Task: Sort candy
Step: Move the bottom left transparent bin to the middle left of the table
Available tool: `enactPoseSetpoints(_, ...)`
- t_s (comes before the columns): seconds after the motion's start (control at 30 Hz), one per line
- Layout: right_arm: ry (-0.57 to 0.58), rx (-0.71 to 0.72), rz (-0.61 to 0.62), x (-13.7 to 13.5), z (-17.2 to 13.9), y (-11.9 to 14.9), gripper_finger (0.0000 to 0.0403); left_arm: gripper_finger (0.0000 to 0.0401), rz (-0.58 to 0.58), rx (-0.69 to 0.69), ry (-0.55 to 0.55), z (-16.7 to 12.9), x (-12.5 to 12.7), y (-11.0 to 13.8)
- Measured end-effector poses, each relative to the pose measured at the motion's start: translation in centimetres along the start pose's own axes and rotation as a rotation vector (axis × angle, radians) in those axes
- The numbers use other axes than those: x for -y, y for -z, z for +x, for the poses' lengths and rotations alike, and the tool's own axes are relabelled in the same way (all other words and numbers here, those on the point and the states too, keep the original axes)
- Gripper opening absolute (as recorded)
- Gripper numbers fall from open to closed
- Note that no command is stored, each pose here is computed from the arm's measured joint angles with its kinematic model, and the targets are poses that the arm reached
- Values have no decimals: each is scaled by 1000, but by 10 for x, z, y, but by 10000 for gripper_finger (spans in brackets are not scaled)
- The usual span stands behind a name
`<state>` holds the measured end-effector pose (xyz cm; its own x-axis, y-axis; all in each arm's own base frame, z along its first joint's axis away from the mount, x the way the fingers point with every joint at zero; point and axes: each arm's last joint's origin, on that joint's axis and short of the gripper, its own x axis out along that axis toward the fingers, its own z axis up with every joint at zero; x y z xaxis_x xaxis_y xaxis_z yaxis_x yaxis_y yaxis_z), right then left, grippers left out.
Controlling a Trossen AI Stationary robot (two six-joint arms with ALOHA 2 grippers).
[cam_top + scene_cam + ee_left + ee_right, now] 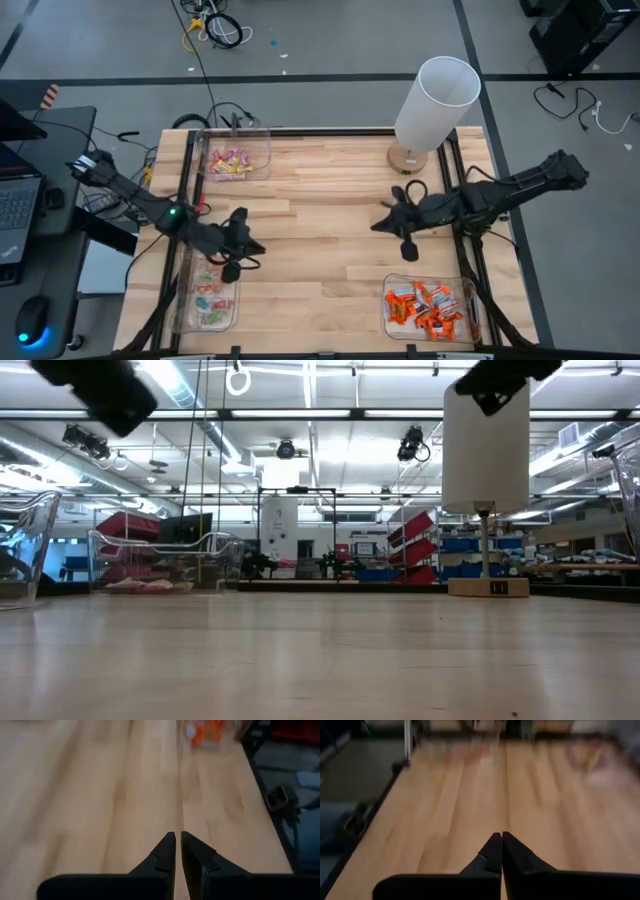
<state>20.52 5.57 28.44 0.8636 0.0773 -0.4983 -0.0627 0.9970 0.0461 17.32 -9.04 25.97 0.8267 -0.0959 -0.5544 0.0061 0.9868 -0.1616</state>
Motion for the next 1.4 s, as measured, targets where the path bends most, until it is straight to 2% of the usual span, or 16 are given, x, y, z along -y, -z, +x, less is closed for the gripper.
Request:
enactPoseSetpoints(0.23, -115, -228, 90, -26, 6, -2, 0, 27, -161, -194, 140, 2, 22, 10)
enactPoseSetpoints(0.3, -122, -256, 110, -32, 8, -2, 0, 22, -206, -268, 140, 1, 27, 13)
enactPoseSetpoints(0.47, -128, -302, 122, -40, 13, 1, 0, 9, -358, -489, -47, -6, 28, 25)
enactPoseSetpoints(0.63, -128, -306, 117, -42, 16, 2, 0, 2, -430, -576, -174, -6, 25, 33)
enactPoseSetpoints(0.9, -124, -315, 105, -43, 21, 3, 0, 1, -382, -617, -357, 2, 19, 46)
enactPoseSetpoints(1.23, -108, -295, 78, -42, 22, 2, 0, 1, -265, -599, -431, 21, 23, 53)
enactPoseSetpoints(1.4, -107, -292, 71, -42, 22, 2, 0, 1, -244, -534, -461, 24, 23, 51)
